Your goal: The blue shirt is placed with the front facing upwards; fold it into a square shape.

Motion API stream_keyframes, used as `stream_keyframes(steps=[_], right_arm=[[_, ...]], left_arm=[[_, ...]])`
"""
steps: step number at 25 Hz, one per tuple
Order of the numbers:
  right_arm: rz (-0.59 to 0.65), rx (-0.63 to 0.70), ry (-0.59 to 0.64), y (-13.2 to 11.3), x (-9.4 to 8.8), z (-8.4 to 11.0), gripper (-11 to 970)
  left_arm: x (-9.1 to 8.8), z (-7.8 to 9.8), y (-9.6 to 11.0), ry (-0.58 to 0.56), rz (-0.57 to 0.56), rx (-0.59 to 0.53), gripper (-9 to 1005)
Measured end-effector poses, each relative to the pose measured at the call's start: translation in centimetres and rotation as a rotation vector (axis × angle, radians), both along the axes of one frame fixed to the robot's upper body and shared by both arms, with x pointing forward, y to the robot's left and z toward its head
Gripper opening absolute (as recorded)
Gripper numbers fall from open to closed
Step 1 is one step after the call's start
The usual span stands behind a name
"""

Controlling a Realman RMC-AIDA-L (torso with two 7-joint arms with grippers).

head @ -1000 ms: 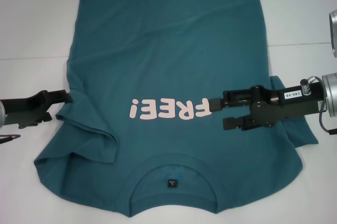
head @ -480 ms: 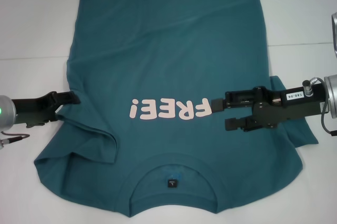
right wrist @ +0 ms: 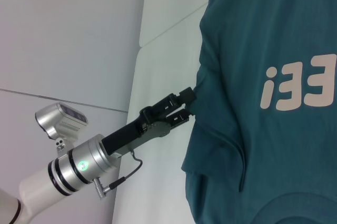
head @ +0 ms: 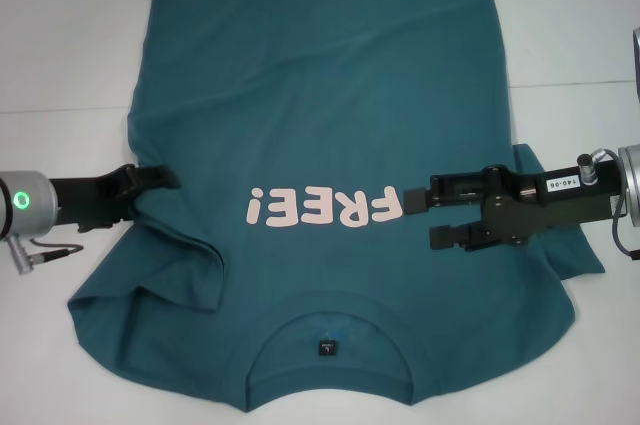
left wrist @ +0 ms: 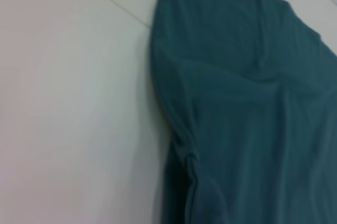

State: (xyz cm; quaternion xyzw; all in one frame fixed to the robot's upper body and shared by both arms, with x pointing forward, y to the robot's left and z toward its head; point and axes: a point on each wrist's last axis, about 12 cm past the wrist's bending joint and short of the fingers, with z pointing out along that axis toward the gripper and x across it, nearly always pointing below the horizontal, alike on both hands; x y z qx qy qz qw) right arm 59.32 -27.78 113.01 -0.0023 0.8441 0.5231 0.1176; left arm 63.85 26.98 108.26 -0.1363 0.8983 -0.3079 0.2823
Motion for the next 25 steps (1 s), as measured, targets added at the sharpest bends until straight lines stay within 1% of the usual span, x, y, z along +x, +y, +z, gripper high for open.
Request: stream_keyframes(steps=[5, 10, 15, 20, 25], right_arm=[[-0.002, -0.001, 0.000, -0.1, 0.0, 0.0, 900], [-0.006, -0.003, -0.001, -0.1, 0.0, 0.0, 900], [-0.007, -0.004, -0.002, -0.1, 0.1, 0.0, 900], [-0.013, -0.007, -0.004, -0.1, 0.1, -0.1, 899], [-0.008, -0.009, -0.007, 0.0, 0.1, -0.1, 899]], left_arm=[[0.2, 0.6, -0.9, -0.015, -0.036, -0.040, 835], [0.4, 1.7, -2.5, -0.054, -0.100, -0.106, 835], [0.4, 2.4, -3.3, -0.074, -0.152, -0.126, 836], [-0.1, 2.7, -2.3, -0.105, -0.170, -0.182, 836], [-0.6, 3.0, -1.3, -0.119, -0.213, -0.178, 836]])
